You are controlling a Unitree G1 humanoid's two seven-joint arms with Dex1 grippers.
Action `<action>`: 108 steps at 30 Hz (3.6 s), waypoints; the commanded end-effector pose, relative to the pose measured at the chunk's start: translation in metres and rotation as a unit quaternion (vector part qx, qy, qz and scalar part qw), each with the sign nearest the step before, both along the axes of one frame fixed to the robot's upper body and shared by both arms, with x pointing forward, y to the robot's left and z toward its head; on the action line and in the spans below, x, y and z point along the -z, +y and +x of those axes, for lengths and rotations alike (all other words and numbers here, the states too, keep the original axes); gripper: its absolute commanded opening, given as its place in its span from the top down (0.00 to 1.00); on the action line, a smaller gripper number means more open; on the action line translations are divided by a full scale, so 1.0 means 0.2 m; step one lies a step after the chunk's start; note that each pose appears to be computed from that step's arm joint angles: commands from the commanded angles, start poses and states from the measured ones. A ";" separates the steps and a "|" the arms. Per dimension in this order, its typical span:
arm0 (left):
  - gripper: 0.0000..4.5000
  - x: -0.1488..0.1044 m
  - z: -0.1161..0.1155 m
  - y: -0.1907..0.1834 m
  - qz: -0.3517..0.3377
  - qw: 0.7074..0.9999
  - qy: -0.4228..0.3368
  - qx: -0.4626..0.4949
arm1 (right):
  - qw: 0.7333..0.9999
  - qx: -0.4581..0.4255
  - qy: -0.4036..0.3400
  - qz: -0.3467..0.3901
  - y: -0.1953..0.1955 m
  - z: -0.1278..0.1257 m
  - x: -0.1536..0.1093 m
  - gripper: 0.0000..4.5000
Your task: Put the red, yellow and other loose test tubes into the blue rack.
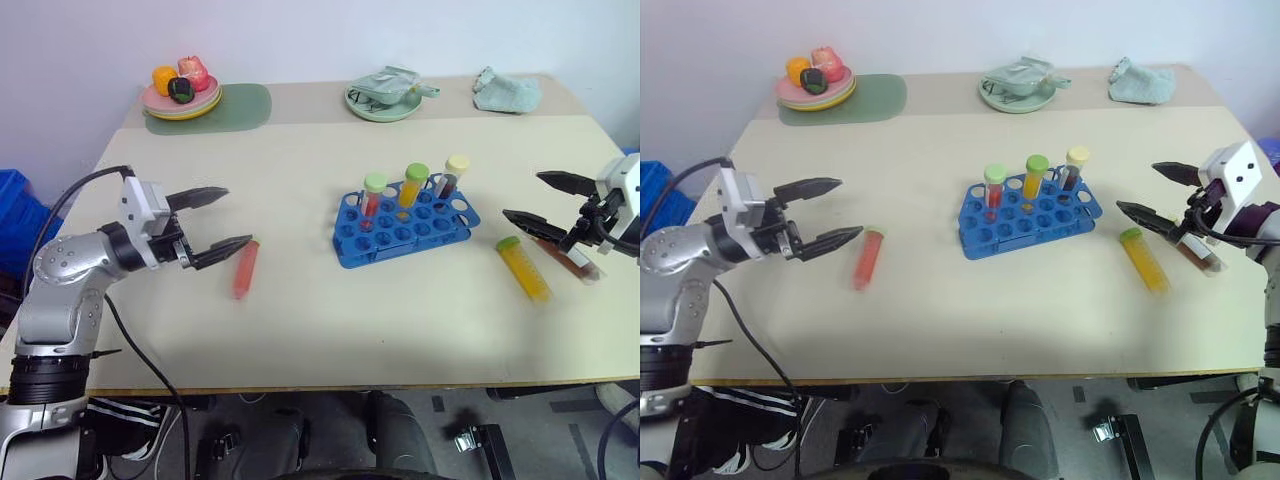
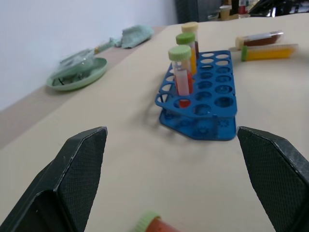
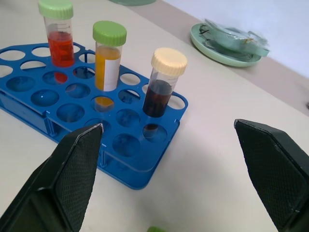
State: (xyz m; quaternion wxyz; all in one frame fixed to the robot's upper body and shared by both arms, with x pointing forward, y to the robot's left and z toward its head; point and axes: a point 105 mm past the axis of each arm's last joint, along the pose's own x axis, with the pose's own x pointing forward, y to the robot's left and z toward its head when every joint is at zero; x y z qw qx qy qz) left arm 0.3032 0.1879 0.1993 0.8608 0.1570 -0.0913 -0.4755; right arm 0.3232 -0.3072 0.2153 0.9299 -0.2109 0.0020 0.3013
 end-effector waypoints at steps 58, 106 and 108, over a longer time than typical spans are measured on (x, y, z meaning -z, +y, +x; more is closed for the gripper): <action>0.02 -0.07 -0.25 -0.28 -0.056 0.996 -0.007 0.064 | 0.857 0.297 0.411 -0.095 -0.45 0.08 0.29 0.00; 0.00 -0.18 -0.09 -0.31 -0.050 0.994 -0.026 0.090 | 0.924 0.110 -0.171 0.325 0.26 -0.05 -0.18 0.82; 0.00 -0.18 -0.08 -0.31 -0.054 0.995 -0.023 0.087 | 0.940 0.120 -0.180 0.265 0.33 -0.03 -0.13 0.82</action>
